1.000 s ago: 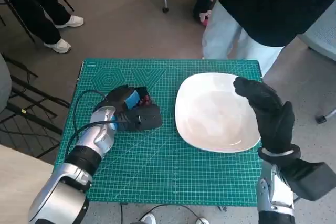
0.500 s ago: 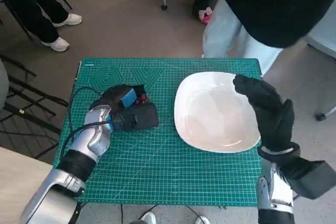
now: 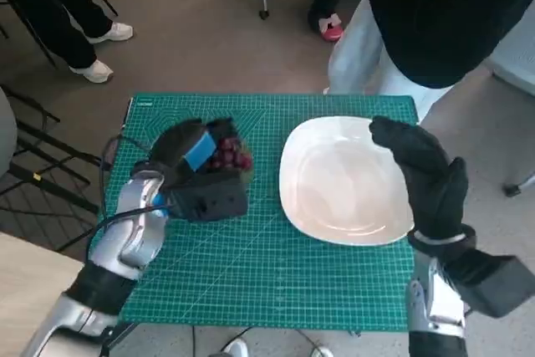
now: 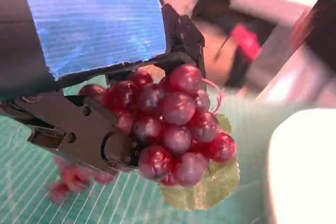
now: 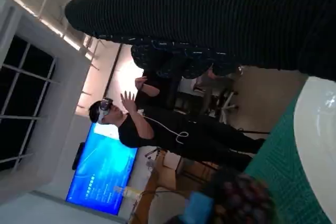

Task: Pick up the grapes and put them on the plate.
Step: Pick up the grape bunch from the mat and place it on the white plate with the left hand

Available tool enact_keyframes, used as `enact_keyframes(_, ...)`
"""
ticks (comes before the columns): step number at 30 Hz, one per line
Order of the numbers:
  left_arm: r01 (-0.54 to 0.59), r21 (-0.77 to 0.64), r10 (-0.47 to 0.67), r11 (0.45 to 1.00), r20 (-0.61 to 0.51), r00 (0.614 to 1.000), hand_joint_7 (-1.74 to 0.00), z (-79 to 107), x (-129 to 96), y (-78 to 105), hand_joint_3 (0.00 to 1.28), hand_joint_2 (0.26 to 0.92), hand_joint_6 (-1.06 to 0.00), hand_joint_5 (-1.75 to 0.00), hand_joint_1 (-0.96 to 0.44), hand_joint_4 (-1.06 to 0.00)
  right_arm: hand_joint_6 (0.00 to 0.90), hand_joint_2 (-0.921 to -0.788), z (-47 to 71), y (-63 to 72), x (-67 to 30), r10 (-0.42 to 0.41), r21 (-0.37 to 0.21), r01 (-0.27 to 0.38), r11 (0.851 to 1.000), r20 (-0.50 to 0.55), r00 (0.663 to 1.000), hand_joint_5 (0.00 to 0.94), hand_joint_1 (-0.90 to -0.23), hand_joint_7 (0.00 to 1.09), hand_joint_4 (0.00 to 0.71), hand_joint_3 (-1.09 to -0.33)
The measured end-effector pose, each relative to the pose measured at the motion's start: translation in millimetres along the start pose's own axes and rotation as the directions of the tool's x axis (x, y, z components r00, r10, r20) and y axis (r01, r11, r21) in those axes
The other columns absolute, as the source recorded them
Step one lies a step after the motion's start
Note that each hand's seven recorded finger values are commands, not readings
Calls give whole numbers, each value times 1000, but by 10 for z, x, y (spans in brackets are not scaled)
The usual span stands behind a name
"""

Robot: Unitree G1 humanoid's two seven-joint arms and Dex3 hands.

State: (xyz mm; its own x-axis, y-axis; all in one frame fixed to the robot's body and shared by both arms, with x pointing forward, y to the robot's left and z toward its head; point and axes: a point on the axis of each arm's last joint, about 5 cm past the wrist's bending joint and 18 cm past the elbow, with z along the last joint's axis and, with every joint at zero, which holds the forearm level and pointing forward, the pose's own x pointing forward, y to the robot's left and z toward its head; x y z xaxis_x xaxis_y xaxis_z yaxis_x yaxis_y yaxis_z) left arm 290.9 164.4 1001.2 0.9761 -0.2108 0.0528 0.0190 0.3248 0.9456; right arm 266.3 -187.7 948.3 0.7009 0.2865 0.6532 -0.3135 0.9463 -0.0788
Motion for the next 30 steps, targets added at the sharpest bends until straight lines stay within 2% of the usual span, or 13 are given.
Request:
enact_keyframes(6, -127, 20, 124, 992, 99, 987, -1194, 115, -118, 216, 145, 921, -558, -1301, 2, -591, 174, -921, -6, 20, 2, 0, -2, 0, 1000, 1, 1000, 1, -604, 15, 351, -817)
enact_keyframes(9, -146, 18, 143, 989, 119, 983, -1261, 143, -136, 260, 175, 921, -533, -1332, 3, -537, 174, -921, -9, 34, 4, 1, -1, -1, 1000, 3, 1000, 1, -606, 16, 352, -815)
enact_keyframes(13, -130, 18, 127, 991, 123, 984, -1329, 151, -141, 266, 219, 921, -489, -1383, 3, -477, 175, -921, -11, 41, 5, 0, 1, 0, 1000, 5, 1000, 1, -611, 17, 352, -813)
enact_keyframes(17, -109, 18, 106, 994, 119, 987, -1285, 155, -140, 260, 175, 921, -536, -1324, 3, -527, 175, -921, -10, 39, 3, -1, 0, 1, 1000, 6, 1000, 2, -615, 17, 353, -810)
enact_keyframes(21, -93, 20, 90, 995, 117, 989, -1302, 166, -128, 251, 190, 921, -520, -1343, 3, -510, 176, -921, -7, 33, -2, -5, -2, 5, 1000, 8, 1000, 2, -616, 18, 354, -808)
enact_keyframes(25, -72, 26, 68, 997, 112, 991, -1197, 198, -95, 230, 165, 921, -557, -1361, 3, -545, 176, -921, 1, 18, -11, -11, -4, 11, 1000, 11, 1000, 2, -617, 18, 354, -806)
enact_keyframes(30, -40, 11, 39, 999, 129, 991, -1288, 317, -22, 212, 191, 921, -521, -1353, 3, -510, 177, -921, 16, -2, -20, -18, -4, 18, 1000, 19, 1000, 2, -617, 19, 355, -803)
